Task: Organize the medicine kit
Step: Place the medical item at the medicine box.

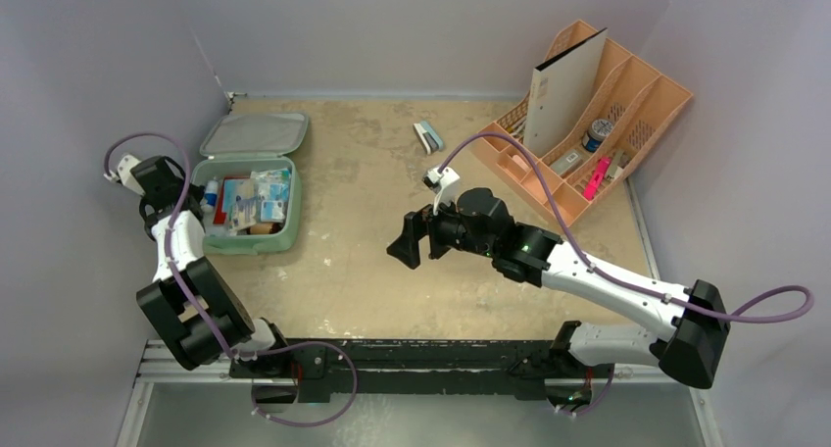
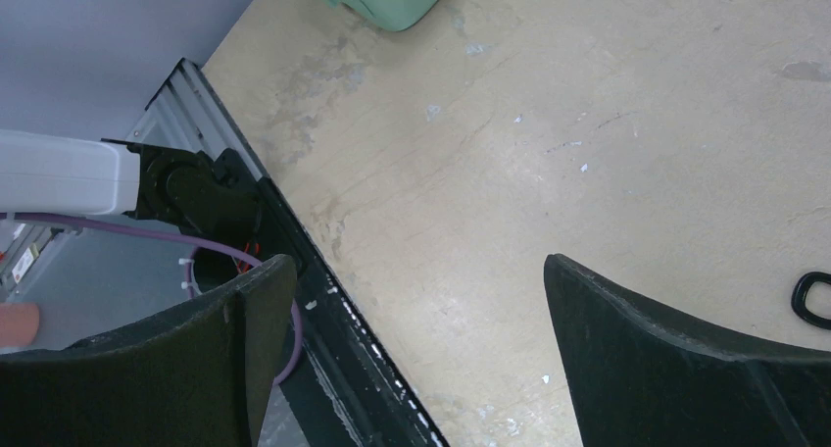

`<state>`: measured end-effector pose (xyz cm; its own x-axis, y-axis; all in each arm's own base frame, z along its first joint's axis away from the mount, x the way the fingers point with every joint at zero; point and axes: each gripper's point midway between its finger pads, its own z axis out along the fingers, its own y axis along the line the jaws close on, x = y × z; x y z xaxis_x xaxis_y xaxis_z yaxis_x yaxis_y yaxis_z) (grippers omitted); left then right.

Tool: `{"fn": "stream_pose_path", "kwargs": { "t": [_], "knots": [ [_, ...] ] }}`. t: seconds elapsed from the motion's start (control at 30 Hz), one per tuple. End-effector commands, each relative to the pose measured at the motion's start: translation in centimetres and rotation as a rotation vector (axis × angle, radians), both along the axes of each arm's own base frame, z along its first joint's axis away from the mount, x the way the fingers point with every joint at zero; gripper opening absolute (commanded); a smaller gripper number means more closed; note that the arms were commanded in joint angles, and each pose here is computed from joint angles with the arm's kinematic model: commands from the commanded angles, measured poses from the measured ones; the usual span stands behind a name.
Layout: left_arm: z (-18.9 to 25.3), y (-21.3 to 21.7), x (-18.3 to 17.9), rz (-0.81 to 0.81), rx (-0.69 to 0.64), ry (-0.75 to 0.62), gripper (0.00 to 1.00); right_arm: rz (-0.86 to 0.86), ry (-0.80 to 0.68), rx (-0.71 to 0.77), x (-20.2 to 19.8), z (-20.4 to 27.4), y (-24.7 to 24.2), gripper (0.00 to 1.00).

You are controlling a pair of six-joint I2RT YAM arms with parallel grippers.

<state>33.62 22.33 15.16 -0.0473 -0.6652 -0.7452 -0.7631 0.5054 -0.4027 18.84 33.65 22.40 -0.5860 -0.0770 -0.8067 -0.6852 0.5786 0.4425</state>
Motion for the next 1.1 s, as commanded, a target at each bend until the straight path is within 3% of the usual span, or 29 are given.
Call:
{"fn": "stream_pose_path", "kwargs": {
  "t": [0.0, 0.4, 0.9, 1.07],
  "knots": [
    [0.3, 0.7, -0.5, 0.015, 0.036, 0.002, 0.17, 0.024, -0.023, 0.047, -0.6, 1.6, 0.0, 0.99],
    [0.8, 1.2, -0.8, -0.007, 0.079, 0.105, 0.17, 0.023, -0.052, 0.041, -0.3, 1.8, 0.0, 0.99],
    [-2.0, 0.2, -0.6, -0.066, 0.251, 0.511, 0.17, 0.023, -0.059, 0.044, -0.3, 2.0, -0.1, 0.99],
    [-3.7, 0.1, -1.1, -0.057, 0.229, 0.616, 0.17, 0.024, -0.058, 0.045, -0.3, 2.0, 0.0, 0.99]
  ]
}}
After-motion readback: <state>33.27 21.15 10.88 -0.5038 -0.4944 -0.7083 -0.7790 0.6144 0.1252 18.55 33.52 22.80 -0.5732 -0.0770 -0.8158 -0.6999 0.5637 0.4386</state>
